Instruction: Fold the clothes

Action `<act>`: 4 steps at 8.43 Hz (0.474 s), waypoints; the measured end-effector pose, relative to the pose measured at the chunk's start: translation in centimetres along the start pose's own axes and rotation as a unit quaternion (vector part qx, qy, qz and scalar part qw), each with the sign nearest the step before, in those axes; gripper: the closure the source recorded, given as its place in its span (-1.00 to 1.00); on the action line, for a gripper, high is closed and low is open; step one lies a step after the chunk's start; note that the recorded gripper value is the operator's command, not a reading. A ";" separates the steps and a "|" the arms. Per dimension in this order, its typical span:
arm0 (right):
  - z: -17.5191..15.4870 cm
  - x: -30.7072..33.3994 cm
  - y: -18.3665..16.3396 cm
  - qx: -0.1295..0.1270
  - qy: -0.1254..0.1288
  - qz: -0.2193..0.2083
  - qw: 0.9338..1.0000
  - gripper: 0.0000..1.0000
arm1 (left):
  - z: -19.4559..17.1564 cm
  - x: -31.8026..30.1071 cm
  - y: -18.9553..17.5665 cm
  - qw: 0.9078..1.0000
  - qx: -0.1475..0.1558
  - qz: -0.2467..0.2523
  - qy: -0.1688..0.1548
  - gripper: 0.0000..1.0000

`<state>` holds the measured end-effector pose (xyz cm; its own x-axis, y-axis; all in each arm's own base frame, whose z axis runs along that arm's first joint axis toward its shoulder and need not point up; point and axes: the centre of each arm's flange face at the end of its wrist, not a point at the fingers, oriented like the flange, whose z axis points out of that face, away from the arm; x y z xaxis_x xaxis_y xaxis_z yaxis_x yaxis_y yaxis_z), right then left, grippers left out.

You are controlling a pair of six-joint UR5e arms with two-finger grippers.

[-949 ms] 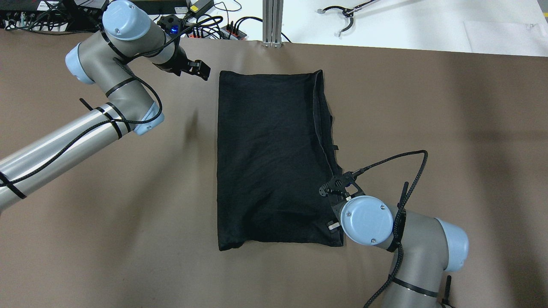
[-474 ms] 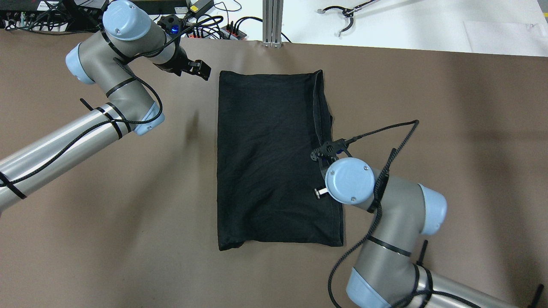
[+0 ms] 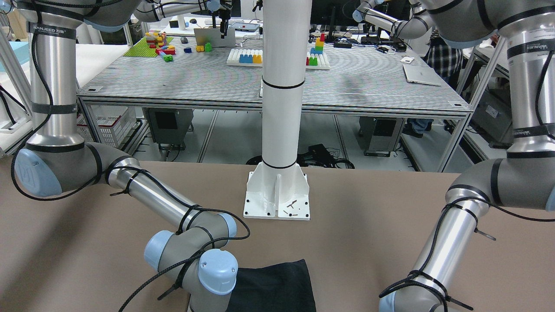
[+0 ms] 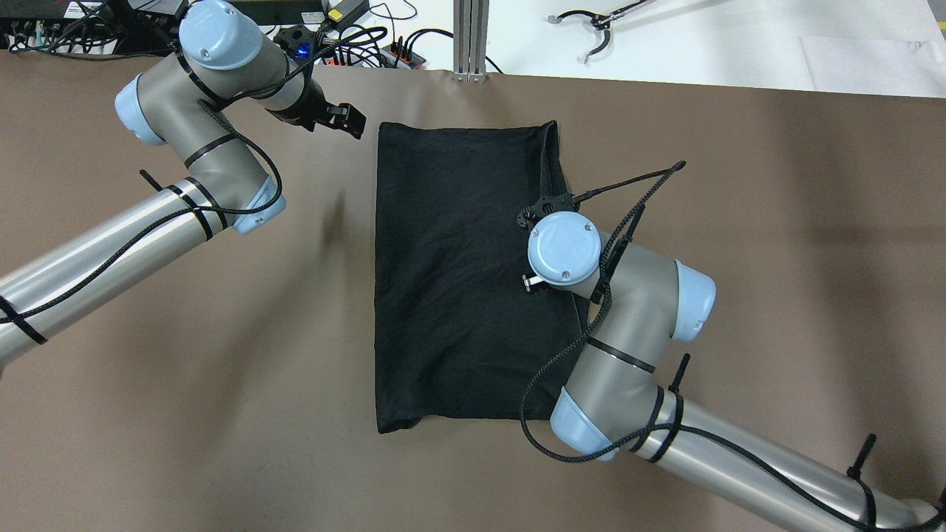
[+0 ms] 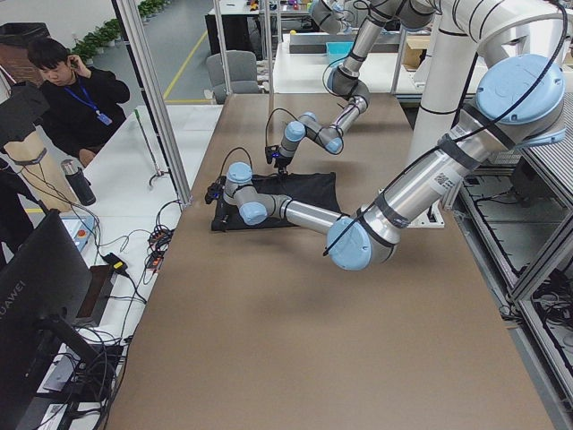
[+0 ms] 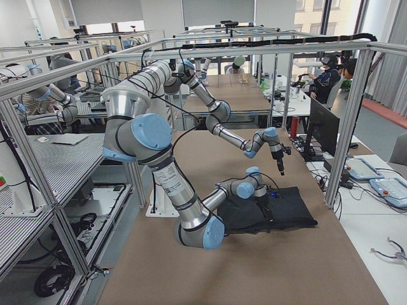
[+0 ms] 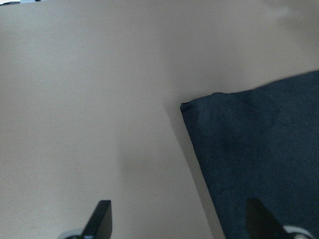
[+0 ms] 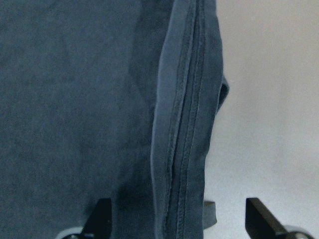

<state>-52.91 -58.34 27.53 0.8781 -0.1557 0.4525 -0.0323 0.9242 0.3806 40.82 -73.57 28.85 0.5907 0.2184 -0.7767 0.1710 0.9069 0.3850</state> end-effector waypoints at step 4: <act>1.7 2.8 -3.1 0.001 0.008 0.021 1.000 -0.89 | 0.0 0.1 0.0 1.000 -0.001 0.001 0.000 -0.89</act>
<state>-51.19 -62.19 28.99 0.8835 -0.1104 0.4553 -0.0710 0.9291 0.3629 40.90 -73.58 28.82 0.5917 0.2191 -0.7758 0.1692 0.9072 0.3853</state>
